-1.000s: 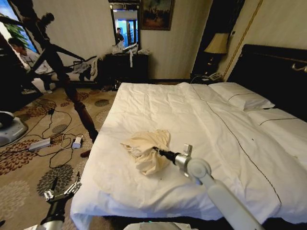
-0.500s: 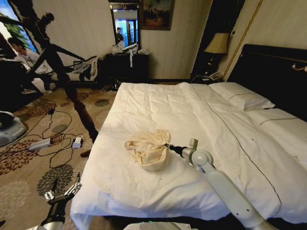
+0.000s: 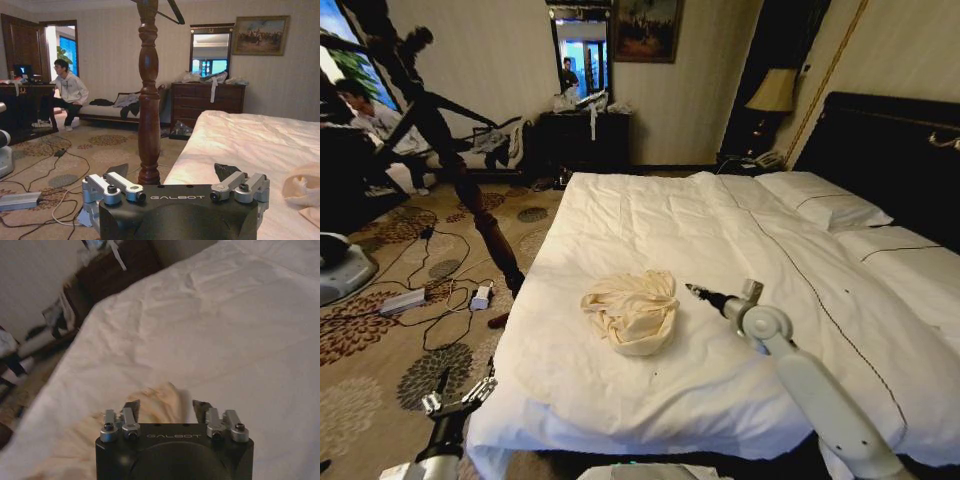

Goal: Pick up the clothes from the bed and hang them on the clothes hanger.

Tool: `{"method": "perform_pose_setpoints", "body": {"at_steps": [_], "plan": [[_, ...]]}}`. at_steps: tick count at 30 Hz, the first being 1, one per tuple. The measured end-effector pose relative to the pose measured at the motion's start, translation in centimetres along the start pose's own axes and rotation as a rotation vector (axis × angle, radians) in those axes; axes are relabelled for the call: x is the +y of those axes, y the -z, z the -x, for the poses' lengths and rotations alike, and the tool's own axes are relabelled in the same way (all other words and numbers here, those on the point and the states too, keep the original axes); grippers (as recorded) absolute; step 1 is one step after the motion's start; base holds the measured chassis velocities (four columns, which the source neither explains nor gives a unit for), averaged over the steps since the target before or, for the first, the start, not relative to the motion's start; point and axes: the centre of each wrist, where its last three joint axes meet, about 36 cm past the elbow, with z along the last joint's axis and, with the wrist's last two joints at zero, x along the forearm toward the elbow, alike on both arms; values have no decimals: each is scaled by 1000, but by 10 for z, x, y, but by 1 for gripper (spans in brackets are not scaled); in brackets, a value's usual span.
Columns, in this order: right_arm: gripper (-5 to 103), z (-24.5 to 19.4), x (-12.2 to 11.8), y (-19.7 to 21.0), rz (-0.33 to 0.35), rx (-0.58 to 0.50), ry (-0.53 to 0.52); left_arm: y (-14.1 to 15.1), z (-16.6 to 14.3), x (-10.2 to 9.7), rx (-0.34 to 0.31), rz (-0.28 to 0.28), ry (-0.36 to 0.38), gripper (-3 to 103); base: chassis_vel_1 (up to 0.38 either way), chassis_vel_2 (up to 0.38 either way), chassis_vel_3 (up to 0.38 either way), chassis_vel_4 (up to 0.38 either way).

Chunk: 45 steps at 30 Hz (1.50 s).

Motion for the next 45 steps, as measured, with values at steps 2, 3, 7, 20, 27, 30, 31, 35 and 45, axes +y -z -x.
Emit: {"method": "perform_pose_setpoints", "body": {"at_steps": [2,3,7,20,27,30,31,35,45], "plan": [[68,-23,18,-2,29,17,79,-1,-1,1,4,2,2,97,0,0,0,0],[68,-23,18,-2,29,17,79,-1,-1,1,4,2,2,97,0,0,0,0],[89,-35,45,-41,39,111,188,-3,-2,-1,9,6,2,97,0,0,0,0],[100,44,91,-86,139,235,256,0,-10,8,8,16,21,97,0,0,0,0],[100,70,106,-110,135,288,250,-3,-9,9,11,7,25,97,0,0,0,0],[100,67,102,-115,114,305,236,-4,-9,10,12,4,28,97,0,0,0,0],[100,63,97,-117,95,317,225,-5,-8,12,14,3,30,97,0,0,0,0],[100,57,86,-130,48,344,185,-9,-8,16,25,3,32,97,0,0,0,0],[100,49,85,-121,89,300,183,-12,-7,15,27,1,30,97,0,0,0,0]]}}
